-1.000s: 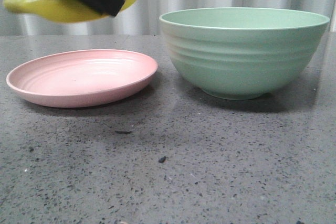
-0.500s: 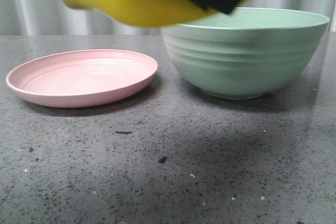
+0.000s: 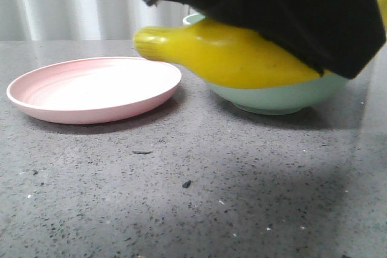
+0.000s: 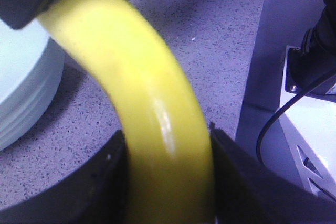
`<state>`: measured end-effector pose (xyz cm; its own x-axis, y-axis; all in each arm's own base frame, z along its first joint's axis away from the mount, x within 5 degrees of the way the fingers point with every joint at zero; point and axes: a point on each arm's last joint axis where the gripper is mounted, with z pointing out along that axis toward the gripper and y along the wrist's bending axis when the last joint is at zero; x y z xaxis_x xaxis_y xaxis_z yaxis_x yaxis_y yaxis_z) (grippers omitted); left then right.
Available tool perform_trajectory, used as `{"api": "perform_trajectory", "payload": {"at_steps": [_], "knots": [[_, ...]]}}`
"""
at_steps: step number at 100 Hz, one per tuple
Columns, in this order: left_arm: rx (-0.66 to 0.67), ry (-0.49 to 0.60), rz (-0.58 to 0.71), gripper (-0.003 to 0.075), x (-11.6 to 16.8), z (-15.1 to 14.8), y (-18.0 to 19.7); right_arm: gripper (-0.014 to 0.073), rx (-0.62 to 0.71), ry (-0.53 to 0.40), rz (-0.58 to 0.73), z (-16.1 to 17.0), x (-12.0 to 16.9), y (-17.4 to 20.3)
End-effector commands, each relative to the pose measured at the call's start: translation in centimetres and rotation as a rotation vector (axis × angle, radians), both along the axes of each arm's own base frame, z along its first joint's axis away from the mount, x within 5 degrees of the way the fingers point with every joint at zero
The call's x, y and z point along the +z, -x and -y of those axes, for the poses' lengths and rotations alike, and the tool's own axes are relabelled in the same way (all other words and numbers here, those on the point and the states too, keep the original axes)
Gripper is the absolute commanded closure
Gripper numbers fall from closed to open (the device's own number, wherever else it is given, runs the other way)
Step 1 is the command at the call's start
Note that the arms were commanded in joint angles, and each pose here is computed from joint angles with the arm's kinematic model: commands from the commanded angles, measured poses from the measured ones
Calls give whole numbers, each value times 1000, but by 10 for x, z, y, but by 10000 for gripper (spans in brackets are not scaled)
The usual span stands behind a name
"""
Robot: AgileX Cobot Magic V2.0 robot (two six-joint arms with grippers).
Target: Transfer banana from pink plate to green bowl
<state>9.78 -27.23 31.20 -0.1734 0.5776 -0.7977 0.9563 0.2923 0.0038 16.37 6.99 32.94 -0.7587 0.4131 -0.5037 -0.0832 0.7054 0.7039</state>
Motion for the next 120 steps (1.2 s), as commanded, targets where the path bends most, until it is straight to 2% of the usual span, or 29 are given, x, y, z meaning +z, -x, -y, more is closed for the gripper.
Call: {"api": "perform_trajectory", "payload": {"at_steps": [1, 23, 30, 39, 45, 65, 80, 93, 104, 120], "knots": [[7, 140, 39, 512, 26, 2, 1, 173, -11, -36, 59, -1, 14, -2], [7, 140, 39, 500, 26, 2, 1, 459, -14, -36, 62, -1, 15, -2], [7, 140, 39, 443, 26, 2, 1, 533, -14, -36, 62, -1, 15, -2], [7, 138, 43, 328, 26, 2, 1, 594, -14, -36, 62, -1, 15, -2], [11, 141, 59, 279, 29, -1, -1, 611, -17, -36, 65, 0, 15, -3], [69, 225, 113, 279, 56, -28, -9, 618, -13, -19, 128, 0, 26, -4], [121, 333, 167, 279, 85, -61, -7, 619, -49, 12, 280, 4, 51, -9], [161, 431, 220, 279, 107, -85, -4, 619, -139, 85, 450, 13, 67, -18], [176, 472, 239, 279, 116, -98, 0, 619, -203, 153, 511, 18, 66, -33], [175, 485, 245, 279, 119, -103, 3, 616, -264, 210, 490, 20, 49, -64]]}}
